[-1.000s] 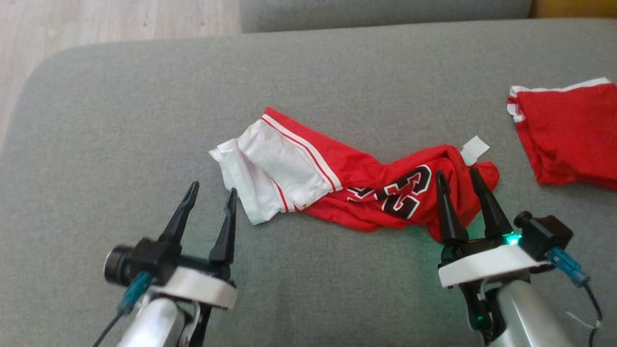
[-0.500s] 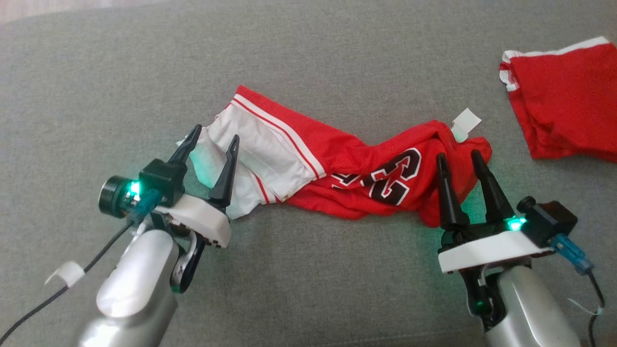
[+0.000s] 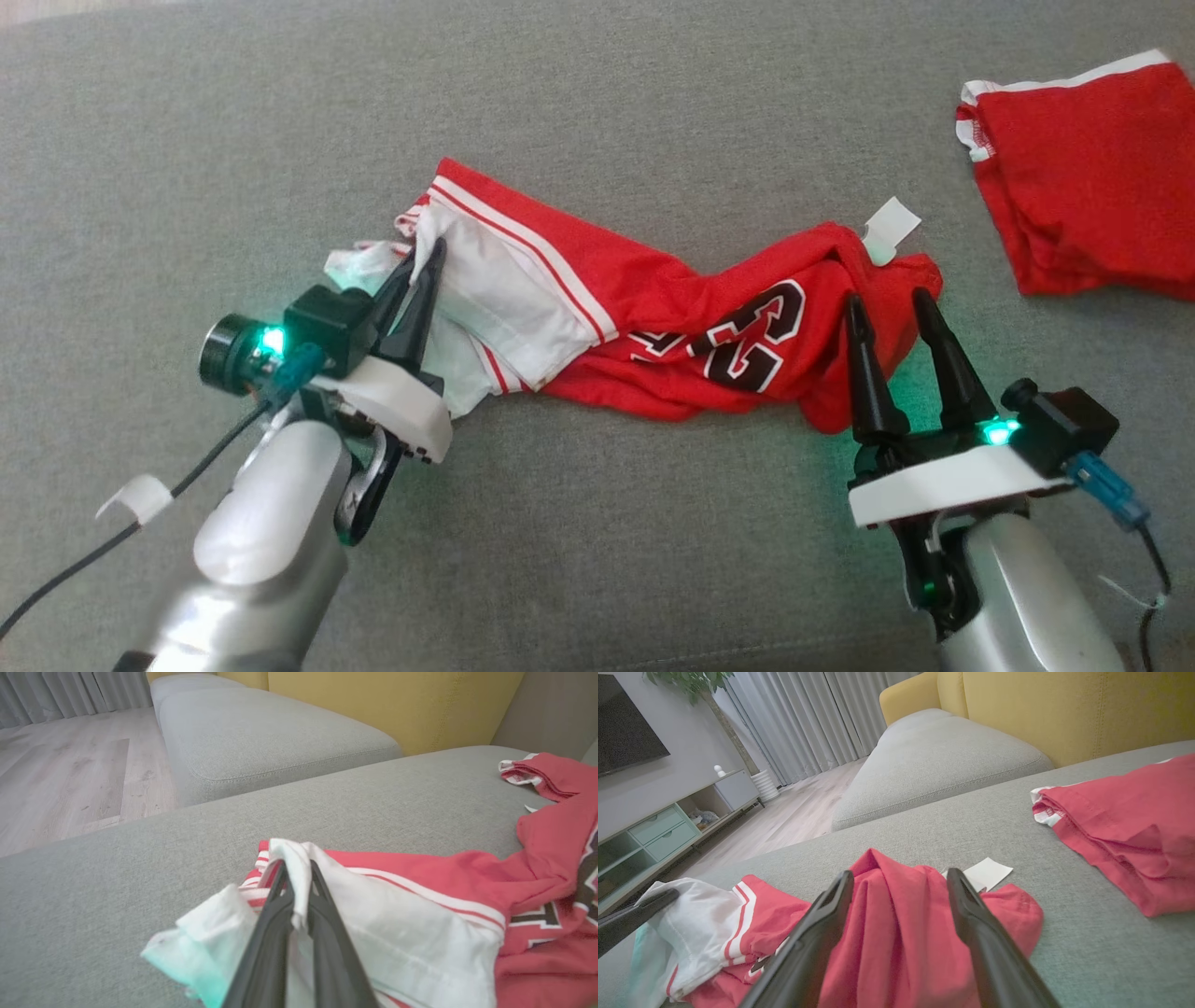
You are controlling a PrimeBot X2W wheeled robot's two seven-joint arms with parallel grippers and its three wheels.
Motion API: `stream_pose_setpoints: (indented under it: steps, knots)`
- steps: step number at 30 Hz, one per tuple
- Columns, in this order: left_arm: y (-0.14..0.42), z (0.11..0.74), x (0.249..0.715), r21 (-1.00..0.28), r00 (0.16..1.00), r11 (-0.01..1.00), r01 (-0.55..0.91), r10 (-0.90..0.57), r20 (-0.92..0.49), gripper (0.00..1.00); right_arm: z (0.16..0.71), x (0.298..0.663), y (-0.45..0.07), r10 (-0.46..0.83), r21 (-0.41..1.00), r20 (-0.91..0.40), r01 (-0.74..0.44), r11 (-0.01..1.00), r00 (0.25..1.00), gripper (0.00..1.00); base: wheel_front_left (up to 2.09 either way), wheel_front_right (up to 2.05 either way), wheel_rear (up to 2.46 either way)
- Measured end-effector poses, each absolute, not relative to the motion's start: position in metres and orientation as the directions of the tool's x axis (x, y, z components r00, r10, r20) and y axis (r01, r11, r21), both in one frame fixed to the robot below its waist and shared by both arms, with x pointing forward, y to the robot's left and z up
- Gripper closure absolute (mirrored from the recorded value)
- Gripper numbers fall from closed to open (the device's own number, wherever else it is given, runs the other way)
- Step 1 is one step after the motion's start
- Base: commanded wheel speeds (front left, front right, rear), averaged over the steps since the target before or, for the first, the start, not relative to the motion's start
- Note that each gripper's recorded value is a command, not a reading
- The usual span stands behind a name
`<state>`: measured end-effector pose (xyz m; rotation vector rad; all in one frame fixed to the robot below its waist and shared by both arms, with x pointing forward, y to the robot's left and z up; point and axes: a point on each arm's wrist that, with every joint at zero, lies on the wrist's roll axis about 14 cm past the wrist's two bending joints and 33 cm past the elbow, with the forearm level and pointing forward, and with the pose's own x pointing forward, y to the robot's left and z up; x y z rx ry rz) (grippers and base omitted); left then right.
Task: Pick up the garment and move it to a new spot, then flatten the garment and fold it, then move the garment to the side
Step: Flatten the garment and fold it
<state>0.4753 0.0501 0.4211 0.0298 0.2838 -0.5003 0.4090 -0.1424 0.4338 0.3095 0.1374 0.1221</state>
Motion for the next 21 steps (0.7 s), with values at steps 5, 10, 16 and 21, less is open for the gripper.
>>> stream_pose_setpoints:
  steps: [5, 10, 16, 21]
  knots:
    - [0.044, 0.436, 0.477, -0.034, 0.841, 0.866, 0.499, -0.493, -0.225, 1.00, 0.437, 0.408, -0.142, 0.142, 0.310, -0.107, -0.102, 0.945, 0.984, 0.00, 0.00, 0.00, 0.00]
    - [0.024, 0.461, 0.475, -0.020, 0.805, 0.818, 0.574, -0.569, -0.165, 1.00, 0.445, 0.405, -0.144, 0.136, 0.316, -0.090, -0.101, 0.943, 0.987, 0.00, 0.00, 0.00, 0.00]
    - [0.021, 0.508, 0.506, -0.069, 0.821, 0.826, 0.560, -0.564, -0.086, 1.00, 0.451, 0.398, -0.152, 0.108, 0.325, -0.077, -0.077, 0.942, 0.991, 0.00, 0.00, 0.00, 0.00]
    - [0.031, 0.539, 0.544, -0.157, 0.854, 0.850, 0.502, -0.516, -0.064, 1.00, 0.453, 0.394, -0.158, 0.091, 0.332, -0.076, -0.061, 0.941, 0.993, 0.00, 0.00, 0.00, 0.00]
